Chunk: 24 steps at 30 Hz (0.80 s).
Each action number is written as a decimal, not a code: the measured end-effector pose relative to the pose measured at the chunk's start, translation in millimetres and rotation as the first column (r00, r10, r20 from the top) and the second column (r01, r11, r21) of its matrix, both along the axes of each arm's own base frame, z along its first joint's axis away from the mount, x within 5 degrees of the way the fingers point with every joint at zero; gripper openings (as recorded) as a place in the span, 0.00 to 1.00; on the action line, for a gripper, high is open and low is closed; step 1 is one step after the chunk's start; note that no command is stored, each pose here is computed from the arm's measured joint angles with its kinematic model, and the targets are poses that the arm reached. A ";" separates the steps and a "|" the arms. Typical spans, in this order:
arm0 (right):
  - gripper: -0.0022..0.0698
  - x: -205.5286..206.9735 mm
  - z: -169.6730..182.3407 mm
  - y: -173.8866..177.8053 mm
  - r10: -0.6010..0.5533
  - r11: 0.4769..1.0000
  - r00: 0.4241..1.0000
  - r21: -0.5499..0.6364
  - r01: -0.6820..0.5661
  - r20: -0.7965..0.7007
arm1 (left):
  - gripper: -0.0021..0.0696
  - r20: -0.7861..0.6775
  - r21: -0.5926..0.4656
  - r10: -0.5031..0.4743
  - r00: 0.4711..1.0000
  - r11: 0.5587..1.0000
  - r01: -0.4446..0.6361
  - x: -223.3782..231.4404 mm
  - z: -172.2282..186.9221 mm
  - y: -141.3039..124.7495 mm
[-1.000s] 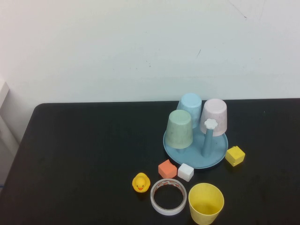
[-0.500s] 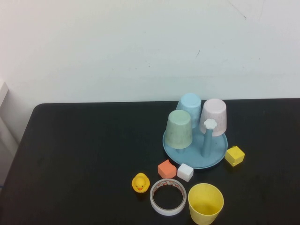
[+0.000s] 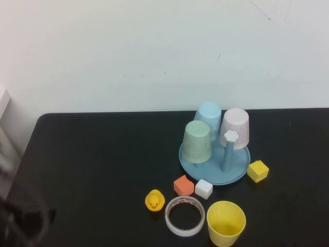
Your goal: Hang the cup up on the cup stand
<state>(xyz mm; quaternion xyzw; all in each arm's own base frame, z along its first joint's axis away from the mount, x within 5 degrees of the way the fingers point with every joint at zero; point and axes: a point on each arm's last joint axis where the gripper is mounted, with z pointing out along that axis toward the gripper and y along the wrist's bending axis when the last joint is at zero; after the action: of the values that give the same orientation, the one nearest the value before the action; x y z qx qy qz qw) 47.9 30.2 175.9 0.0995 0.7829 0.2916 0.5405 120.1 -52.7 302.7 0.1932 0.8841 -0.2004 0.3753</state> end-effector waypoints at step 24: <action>0.03 -0.3 -0.5 0.5 0.015 0.999 1.000 -0.033 -0.014 0.006 | 0.03 -0.305 0.495 -0.386 0.871 0.716 0.491 113.8 -36.2 -188.1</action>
<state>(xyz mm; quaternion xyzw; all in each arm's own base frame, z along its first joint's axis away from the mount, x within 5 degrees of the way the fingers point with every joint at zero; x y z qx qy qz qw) 47.5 30.7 175.4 0.0840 0.7865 0.2831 0.5424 233.9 -240.9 266.5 0.4798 0.8616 -0.0335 0.1622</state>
